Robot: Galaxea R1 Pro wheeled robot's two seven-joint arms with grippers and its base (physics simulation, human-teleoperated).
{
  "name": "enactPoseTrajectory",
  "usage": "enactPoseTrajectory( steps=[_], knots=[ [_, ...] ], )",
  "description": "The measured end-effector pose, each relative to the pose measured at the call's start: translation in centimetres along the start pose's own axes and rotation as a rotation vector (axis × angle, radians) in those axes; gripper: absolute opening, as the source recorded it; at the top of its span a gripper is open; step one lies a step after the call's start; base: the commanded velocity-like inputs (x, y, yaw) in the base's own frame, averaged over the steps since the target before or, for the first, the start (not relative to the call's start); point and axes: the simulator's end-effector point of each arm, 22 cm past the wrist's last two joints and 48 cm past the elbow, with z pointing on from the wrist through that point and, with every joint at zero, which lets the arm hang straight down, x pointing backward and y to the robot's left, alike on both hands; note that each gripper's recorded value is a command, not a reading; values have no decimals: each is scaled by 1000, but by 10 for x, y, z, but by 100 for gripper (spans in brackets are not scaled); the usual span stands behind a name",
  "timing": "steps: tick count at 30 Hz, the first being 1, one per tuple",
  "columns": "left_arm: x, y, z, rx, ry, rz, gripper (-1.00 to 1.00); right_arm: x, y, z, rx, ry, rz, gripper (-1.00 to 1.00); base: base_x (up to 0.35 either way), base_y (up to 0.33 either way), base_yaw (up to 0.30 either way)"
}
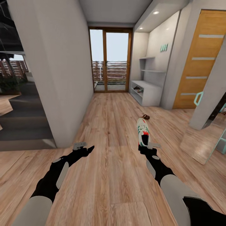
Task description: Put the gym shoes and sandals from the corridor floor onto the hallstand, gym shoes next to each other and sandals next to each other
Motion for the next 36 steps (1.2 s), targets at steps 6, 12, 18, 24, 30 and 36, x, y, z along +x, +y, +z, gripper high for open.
enactPoseTrajectory(
  steps=[6, 12, 18, 24, 30, 36],
  knots=[
    [0, 0, 0, 0, 0, 0, 100, 0, 0, 0, 1, 1, 2, -100, 344, 0, 0],
    [0, 0, 0, 0, 0, 0, 100, 0, -1, 0, 1, 1, 4, -100, 344, 0, 0],
    [0, 0, 0, 0, 0, 0, 100, 0, -1, 0, 0, 1, 3, -100, 344, 0, 0],
    [0, 0, 0, 0, 0, 0, 100, 0, 0, 0, -2, -1, 4, -100, 344, 0, 0],
    [0, 0, 0, 0, 0, 0, 100, -1, 0, 0, -3, -7, 4, -100, 344, 0, 0],
    [0, 0, 0, 0, 0, 1, 100, -2, 1, 0, -3, -8, 2, -100, 344, 0, 0]
  ],
)
